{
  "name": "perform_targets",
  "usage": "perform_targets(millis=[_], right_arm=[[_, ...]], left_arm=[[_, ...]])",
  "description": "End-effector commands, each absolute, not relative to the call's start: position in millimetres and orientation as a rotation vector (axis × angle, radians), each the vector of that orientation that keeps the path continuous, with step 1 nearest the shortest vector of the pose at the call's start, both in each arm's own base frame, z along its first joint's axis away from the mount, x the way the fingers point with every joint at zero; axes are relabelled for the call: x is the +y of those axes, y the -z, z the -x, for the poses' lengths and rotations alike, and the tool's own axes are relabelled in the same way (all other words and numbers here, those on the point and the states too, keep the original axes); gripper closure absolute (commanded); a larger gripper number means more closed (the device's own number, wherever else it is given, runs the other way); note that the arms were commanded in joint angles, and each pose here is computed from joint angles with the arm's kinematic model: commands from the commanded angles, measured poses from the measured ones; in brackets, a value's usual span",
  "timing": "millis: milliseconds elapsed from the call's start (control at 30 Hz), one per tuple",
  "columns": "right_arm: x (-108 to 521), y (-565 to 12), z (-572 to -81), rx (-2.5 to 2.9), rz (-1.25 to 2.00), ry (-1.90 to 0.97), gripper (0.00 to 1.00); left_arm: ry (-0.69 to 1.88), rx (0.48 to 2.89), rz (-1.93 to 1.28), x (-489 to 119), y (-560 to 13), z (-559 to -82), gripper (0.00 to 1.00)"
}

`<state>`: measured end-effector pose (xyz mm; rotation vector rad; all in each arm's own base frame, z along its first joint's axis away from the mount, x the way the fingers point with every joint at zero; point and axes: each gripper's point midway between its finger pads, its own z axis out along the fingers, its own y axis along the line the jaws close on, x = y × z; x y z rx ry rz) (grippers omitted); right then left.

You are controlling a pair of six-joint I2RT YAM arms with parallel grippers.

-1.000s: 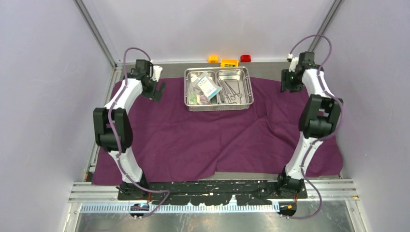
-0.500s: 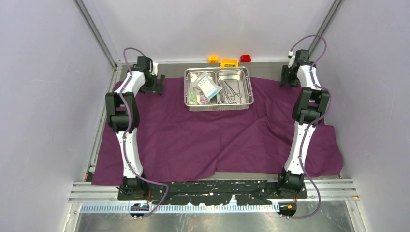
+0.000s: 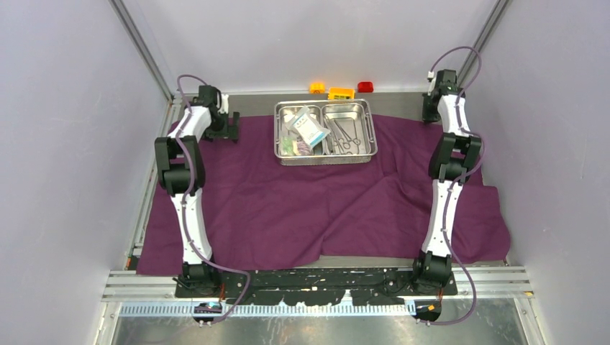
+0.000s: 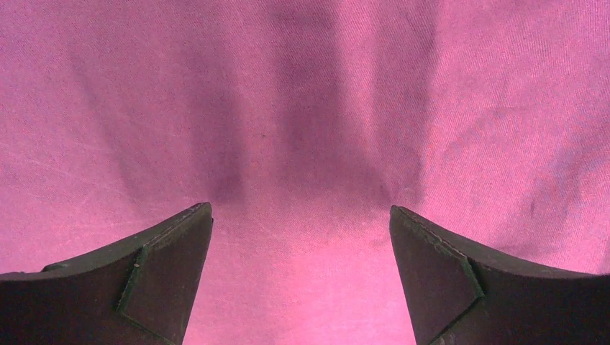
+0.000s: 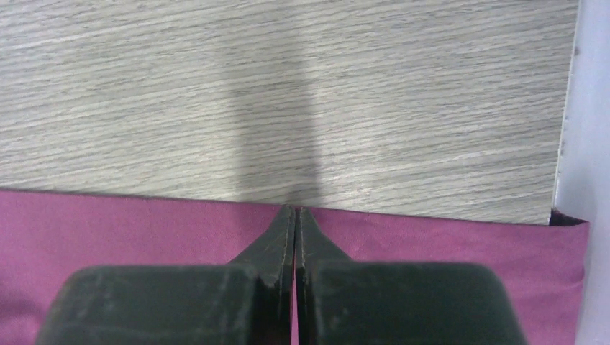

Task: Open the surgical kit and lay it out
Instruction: Smooth out the surgical kit at the center of the board.

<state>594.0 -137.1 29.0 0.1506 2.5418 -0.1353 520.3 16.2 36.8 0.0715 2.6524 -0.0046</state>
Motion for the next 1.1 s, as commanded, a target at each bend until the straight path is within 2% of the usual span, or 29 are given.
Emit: perform_targets(millis=[0, 133, 167, 300, 467, 533, 1067], right_arm=[[-142, -5, -587, 2.602, -0.143, 0.238, 1.00], [-140, -21, -597, 2.558, -0.144, 0.251, 0.99], [-140, -29, -599, 2.541, -0.151, 0.245, 0.96], [-141, -63, -601, 2.473, -0.190, 0.233, 0.72], [-142, -113, -595, 2.361, -0.275, 0.129, 0.29], [-140, -125, -590, 2.350, -0.275, 0.092, 0.22], [-148, -41, -568, 2.572, -0.264, 0.099, 0.22]], left_arm=[[0.009, 2.593, -0.092, 20, -60, -530, 0.05], [-0.003, 2.589, -0.095, 26, -65, -533, 0.05], [-0.001, 2.587, -0.095, 27, -66, -533, 0.05], [0.018, 2.578, -0.087, 28, -71, -536, 0.05], [0.053, 2.569, -0.084, 24, -75, -536, 0.04], [0.064, 2.570, -0.084, 22, -74, -535, 0.04], [0.066, 2.567, -0.117, 21, -81, -525, 0.04]])
